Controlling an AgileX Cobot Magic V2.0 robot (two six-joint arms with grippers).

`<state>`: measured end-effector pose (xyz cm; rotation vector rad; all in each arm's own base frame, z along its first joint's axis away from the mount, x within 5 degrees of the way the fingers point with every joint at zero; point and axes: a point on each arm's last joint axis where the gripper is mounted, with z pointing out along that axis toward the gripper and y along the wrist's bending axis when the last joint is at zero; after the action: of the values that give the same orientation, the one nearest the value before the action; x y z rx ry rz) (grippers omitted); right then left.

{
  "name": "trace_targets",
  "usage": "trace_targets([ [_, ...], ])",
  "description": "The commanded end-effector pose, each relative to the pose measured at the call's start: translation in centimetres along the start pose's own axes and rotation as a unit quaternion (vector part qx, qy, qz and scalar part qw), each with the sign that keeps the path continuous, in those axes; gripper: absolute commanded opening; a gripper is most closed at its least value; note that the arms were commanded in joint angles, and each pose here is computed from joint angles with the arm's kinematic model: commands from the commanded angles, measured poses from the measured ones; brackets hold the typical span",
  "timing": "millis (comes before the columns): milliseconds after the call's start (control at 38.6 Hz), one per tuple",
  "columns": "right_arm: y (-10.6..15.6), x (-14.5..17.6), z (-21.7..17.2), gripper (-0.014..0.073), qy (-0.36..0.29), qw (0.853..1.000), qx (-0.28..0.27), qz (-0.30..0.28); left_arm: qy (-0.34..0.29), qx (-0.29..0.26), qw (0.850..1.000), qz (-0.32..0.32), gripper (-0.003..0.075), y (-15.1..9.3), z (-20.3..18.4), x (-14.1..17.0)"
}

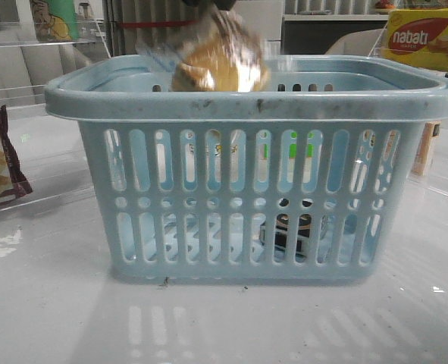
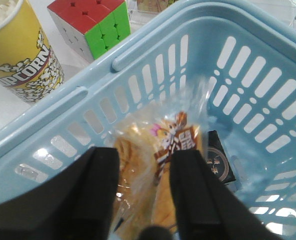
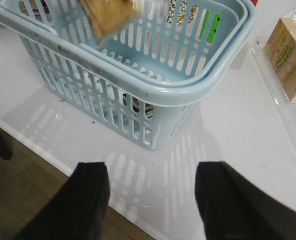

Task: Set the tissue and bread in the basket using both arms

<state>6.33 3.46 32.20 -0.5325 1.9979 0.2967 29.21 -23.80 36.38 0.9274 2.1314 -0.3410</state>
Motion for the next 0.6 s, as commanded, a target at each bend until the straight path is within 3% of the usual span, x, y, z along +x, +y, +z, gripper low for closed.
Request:
trace_targets([
  [0,-0.1,-1.4,-0.5,0.0486,-0.048,0.999,0.007,-0.008,-0.069,0.0,0.998,-0.001,0.0495,-0.3,-3.7,-1.9],
  [155,-0.1,-1.4,-0.5,0.0486,-0.048,0.999,0.007,-0.008,-0.079,-0.001,0.997,0.001,0.0495,-0.7,-7.4,-0.5],
  [388,-0.1,-1.4,-0.5,0.0486,-0.048,0.999,0.007,-0.008,-0.101,-0.007,0.995,-0.007,0.0495,-1.4,-12.8,4.6],
  [570,-0.1,-1.4,-0.5,0.0486,-0.048,0.999,0.007,-0.008,-0.107,-0.044,0.992,-0.039,0.0494,-1.1,-16.1,9.1],
])
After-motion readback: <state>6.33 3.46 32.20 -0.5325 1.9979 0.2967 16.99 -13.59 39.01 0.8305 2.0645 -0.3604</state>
